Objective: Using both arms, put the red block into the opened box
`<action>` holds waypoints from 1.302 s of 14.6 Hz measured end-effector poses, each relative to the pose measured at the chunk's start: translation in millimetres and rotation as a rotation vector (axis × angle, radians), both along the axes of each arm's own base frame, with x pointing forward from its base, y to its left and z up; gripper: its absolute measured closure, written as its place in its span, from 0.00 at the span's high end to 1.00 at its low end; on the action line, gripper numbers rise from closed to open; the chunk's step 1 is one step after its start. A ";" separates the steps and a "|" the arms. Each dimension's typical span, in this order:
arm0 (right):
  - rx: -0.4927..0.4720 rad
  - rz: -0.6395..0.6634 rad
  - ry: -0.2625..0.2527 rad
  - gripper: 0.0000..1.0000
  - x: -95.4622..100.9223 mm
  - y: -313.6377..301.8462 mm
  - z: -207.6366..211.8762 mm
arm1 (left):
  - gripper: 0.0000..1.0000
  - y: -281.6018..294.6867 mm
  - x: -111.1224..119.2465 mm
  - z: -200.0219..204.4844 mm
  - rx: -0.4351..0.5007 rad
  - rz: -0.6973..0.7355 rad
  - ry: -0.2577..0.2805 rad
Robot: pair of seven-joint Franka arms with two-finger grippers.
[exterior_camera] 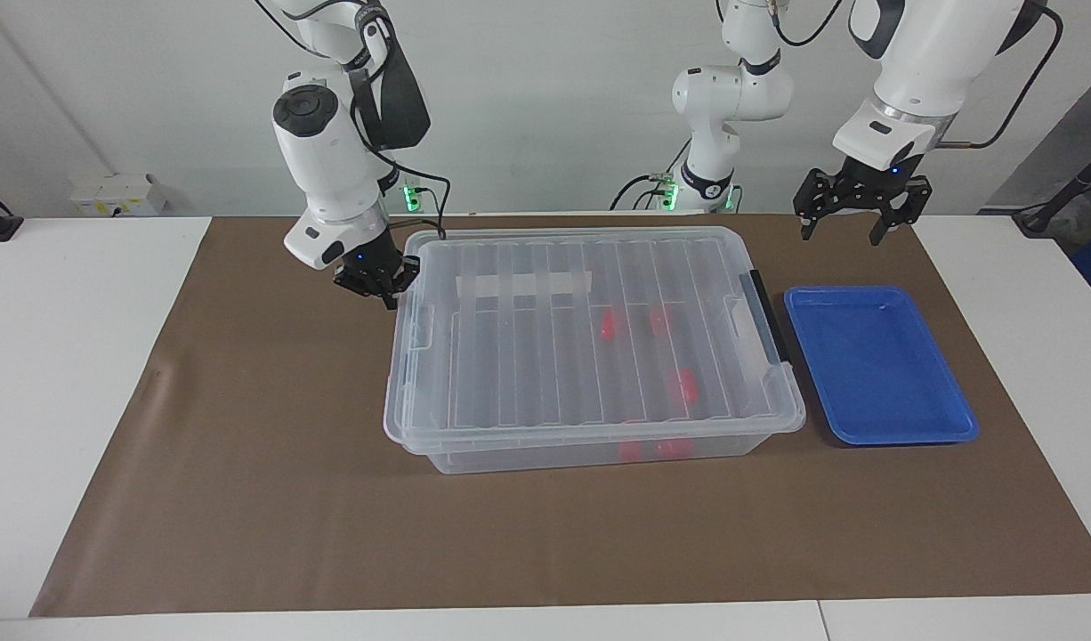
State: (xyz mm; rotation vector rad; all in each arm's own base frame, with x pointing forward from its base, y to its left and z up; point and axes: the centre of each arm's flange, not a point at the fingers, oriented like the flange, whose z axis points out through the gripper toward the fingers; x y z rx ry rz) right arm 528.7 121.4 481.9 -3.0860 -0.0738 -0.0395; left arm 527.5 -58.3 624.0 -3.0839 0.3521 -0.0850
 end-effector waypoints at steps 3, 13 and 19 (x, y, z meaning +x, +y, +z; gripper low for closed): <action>0.006 -0.079 -0.034 0.15 1.6 -42.3 21.3 | 1.00 7.8 0.8 0.0 -0.001 0.014 0.000; 0.006 -0.233 -0.111 0.97 13.2 -128.7 103.4 | 1.00 9.7 1.0 0.0 -0.001 0.018 0.000; -0.054 -0.221 -0.055 0.97 16.4 -133.2 159.7 | 1.00 9.8 1.0 0.0 -0.001 0.018 0.000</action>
